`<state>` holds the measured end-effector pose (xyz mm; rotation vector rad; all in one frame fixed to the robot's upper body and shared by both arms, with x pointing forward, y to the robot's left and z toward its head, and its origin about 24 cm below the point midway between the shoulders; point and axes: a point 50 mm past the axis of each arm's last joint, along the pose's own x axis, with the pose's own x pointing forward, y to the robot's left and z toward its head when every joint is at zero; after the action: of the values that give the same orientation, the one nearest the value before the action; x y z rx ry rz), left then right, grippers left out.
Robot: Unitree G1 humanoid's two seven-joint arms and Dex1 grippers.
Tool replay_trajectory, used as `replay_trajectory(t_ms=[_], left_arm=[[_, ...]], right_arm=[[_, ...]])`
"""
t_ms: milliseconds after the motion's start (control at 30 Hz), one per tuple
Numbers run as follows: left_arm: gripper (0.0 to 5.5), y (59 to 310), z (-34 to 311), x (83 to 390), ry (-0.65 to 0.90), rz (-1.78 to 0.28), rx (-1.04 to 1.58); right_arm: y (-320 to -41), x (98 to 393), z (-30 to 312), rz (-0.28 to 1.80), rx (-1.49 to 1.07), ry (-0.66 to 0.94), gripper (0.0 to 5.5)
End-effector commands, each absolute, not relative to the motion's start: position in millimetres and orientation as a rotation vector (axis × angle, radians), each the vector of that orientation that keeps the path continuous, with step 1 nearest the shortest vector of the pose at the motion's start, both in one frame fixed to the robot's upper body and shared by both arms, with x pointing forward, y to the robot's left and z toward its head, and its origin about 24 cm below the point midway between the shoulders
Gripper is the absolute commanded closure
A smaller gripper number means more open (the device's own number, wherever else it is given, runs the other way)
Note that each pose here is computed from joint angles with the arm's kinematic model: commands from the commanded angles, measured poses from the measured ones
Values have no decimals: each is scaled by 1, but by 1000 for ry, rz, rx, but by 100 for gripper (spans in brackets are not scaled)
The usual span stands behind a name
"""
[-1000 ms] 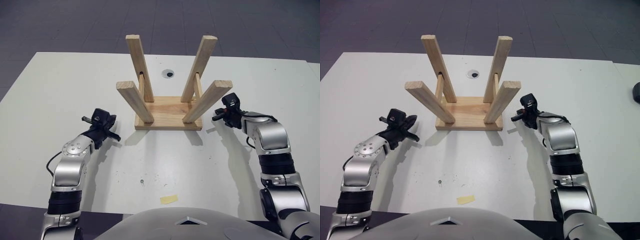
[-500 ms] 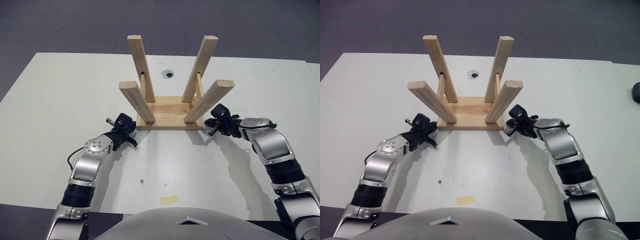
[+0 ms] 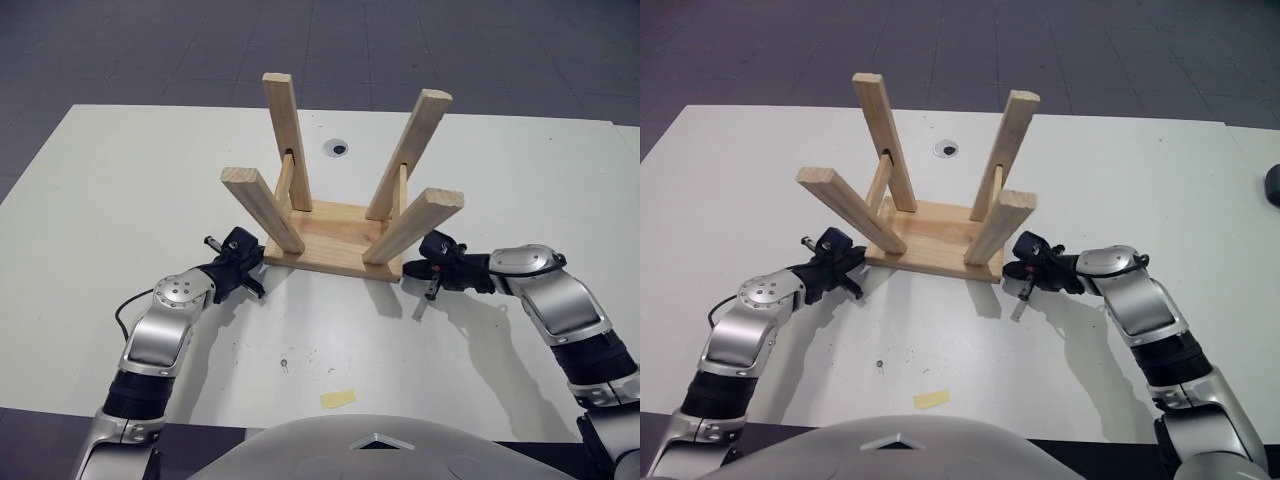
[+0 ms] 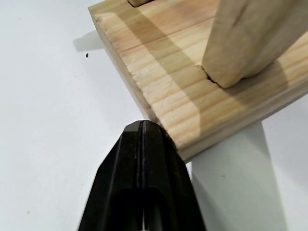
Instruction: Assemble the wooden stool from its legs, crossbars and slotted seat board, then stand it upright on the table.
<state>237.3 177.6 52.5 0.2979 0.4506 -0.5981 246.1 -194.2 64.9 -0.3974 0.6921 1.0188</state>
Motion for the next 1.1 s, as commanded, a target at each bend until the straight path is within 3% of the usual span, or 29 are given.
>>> replay_trajectory(t_ms=[33,233,467,667,900,1100], left_arm=[[550,151,94,232,302,-835,207],[550,150,132,224,230,-958,152],[550,155,111,223,336,-912,160],[550,155,119,211,351,-989,193],[550,158,170,217,197,-1048,135],[550,150,195,223,100,-1071,59]], right_arm=[[-181,235,72,1195,-309,624,548],[-190,231,104,1299,-286,484,548],[-197,240,106,1231,-293,458,548],[-206,227,123,1298,-326,439,548],[-203,219,161,1388,-274,303,548],[-204,236,179,1276,-290,180,548]])
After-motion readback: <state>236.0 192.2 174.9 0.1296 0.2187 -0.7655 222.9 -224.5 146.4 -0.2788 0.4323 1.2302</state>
